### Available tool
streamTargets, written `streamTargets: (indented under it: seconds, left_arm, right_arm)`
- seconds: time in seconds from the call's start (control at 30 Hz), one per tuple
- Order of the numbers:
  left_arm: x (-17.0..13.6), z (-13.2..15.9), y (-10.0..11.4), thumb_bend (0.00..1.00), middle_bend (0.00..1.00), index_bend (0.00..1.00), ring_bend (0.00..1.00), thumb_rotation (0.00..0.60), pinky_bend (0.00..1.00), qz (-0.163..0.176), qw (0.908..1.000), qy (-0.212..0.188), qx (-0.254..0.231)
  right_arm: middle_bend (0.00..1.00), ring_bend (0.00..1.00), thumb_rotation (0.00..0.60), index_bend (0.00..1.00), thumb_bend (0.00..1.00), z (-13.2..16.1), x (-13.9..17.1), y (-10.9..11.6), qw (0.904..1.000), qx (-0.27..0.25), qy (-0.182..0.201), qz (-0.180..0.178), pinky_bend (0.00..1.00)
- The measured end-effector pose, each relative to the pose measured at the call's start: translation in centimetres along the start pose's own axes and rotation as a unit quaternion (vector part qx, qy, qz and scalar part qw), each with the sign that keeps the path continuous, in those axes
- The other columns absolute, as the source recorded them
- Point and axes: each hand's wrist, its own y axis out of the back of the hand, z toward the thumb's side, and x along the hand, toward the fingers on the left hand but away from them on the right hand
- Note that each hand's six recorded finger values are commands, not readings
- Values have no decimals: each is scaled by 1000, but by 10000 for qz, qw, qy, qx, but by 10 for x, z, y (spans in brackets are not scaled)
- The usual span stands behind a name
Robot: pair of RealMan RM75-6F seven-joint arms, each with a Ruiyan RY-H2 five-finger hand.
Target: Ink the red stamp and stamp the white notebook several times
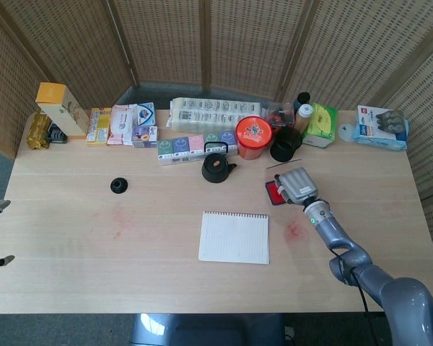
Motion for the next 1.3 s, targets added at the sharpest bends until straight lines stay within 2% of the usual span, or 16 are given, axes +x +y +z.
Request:
streamTargets:
  seconds: [0.23, 0.4, 0.83, 1.07, 1.3]
  left_arm:
    - [-1, 0, 0, 0, 0, 0, 0, 600, 0, 3, 10000, -13, -4]
    - [-2, 0, 1, 0, 0, 0, 0, 600, 0, 13, 10000, -18, -13]
    - [-2, 1, 0, 0, 0, 0, 0, 600, 0, 4, 10000, -53, 2]
    - [-3, 2, 0, 0, 0, 0, 0, 600, 0, 1, 10000, -71, 11]
    - [-4, 3, 0, 0, 0, 0, 0, 600, 0, 2, 10000, -96, 9]
  right_arm:
    - [1000, 1000, 600, 607, 596, -3, 0, -5, 9999, -68, -82, 17, 1000]
    - [1000, 1000, 600, 607, 596, -5, 0, 1, 9999, -102, -74, -61, 1000]
    - [1000, 1000, 600, 611, 597, 3, 17, 46, 9976, -130, 207, -643, 1000]
    - [1000, 1000, 600, 620, 601, 27, 45, 58, 9940, -183, 378, -1015, 1000]
    - [1000, 1000, 600, 624, 601, 52, 76, 52, 9931, -268, 419, -1066, 1000]
